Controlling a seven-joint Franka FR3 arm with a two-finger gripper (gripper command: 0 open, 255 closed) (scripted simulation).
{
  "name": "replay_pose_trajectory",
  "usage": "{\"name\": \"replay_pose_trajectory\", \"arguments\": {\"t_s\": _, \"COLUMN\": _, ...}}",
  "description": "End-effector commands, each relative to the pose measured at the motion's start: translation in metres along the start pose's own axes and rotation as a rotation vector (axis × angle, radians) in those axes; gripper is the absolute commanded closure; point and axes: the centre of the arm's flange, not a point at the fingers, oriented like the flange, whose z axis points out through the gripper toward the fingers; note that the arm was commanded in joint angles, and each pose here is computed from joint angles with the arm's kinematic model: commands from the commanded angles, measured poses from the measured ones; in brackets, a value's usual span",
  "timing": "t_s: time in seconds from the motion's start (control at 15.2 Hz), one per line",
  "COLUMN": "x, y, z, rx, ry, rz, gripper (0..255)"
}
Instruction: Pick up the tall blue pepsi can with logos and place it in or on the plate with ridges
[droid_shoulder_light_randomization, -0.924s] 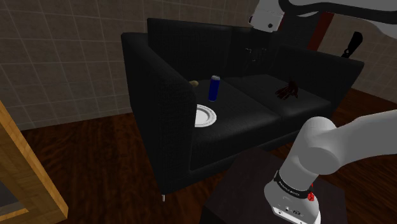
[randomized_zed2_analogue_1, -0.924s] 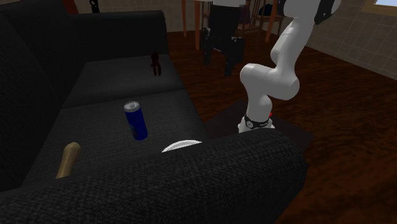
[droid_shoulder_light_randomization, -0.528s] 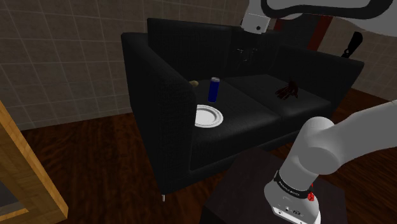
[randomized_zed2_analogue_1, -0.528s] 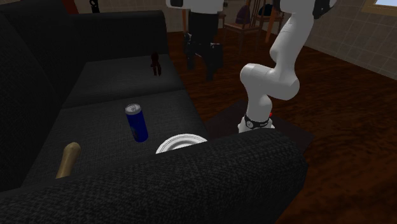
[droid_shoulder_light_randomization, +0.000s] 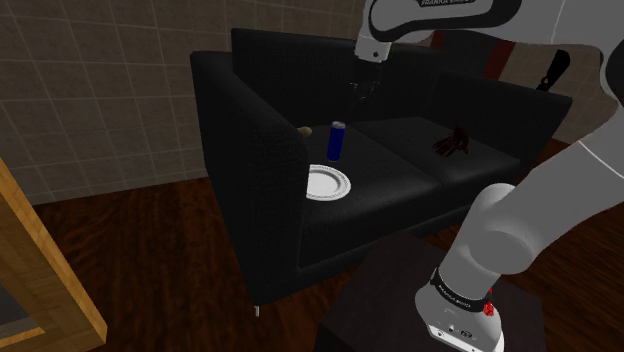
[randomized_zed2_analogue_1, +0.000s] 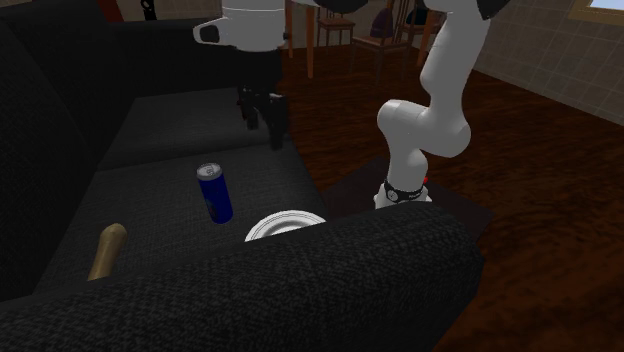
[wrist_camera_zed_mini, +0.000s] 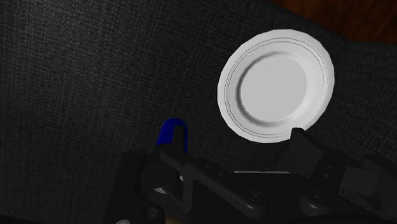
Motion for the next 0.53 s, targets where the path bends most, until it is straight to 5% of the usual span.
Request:
{"name": "replay_pose_trajectory", "arguments": {"t_s": 0.0, "x": 0.024, "y": 0.016, "z": 0.01, "rx": -0.003, "ry": -0.008, "rz": -0.003, "gripper": 0}}
{"name": "replay_pose_trajectory", "arguments": {"t_s": 0.46, "x": 0.103, "y": 0.057, "z": 0.046, "rx": -0.005, "ry": -0.038, "rz": -0.011, "gripper": 0}}
